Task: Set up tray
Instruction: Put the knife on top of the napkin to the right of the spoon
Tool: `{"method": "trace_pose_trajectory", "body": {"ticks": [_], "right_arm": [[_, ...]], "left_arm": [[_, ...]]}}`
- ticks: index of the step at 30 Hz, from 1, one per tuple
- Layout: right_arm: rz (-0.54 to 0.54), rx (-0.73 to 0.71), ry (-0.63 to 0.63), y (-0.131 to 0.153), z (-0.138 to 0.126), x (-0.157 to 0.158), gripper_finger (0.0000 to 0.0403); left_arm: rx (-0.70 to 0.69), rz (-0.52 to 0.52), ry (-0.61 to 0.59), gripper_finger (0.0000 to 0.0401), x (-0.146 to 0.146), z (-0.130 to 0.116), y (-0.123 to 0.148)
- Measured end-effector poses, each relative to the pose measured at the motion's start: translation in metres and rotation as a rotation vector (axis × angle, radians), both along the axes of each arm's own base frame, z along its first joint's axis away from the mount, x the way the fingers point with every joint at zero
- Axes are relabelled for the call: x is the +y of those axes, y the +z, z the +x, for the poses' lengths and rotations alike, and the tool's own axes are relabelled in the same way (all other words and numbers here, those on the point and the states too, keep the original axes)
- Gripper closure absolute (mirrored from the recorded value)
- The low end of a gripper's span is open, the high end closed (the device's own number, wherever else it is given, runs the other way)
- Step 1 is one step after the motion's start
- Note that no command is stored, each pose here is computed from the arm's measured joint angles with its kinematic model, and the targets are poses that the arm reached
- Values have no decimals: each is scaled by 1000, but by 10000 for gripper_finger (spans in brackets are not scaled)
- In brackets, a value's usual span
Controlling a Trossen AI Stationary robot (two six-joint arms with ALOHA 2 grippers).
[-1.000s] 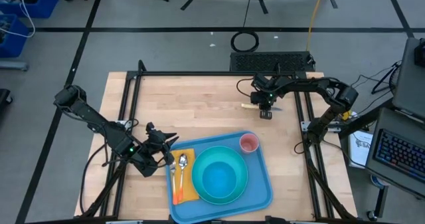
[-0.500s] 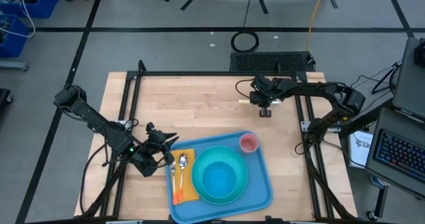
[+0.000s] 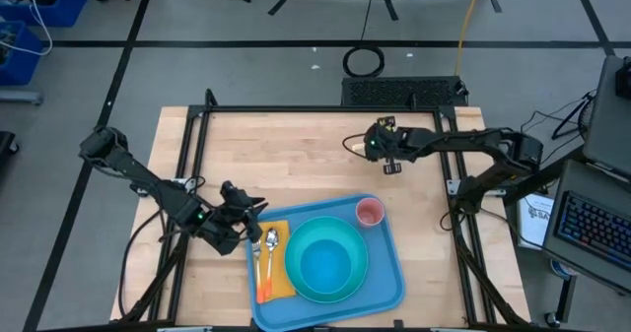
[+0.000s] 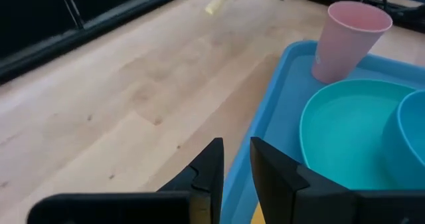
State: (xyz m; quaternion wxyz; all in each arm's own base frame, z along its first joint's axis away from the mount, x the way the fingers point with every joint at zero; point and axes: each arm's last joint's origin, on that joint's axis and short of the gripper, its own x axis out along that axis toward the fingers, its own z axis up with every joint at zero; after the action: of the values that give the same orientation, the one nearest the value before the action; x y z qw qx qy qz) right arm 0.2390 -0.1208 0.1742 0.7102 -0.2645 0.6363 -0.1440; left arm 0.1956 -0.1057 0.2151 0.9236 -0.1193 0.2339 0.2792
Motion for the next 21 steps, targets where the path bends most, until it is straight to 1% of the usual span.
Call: {"method": "trace_pose_trajectory", "body": {"ticks": [3,4,6,11,14,17,21], "right_arm": [[-82,-19,10,10,3,9,382],[-94,-33,19,14,3,13,382],[-115,-83,30,22,5,22,382],[-207,-192,82,45,7,51,382],[-251,-257,146,58,8,75,382],[-254,-322,252,67,9,101,382],[-267,-404,384,72,13,141,382]], "left_arm": [[5,-27,-9,325,2,3,0],[5,-35,-10,325,2,4,0],[-2,-57,-11,325,3,5,1],[-50,-98,-3,325,4,11,4],[-93,-128,-25,325,1,14,8],[-145,-136,-73,325,-6,16,13],[-206,-128,-147,325,-17,17,21]]}}
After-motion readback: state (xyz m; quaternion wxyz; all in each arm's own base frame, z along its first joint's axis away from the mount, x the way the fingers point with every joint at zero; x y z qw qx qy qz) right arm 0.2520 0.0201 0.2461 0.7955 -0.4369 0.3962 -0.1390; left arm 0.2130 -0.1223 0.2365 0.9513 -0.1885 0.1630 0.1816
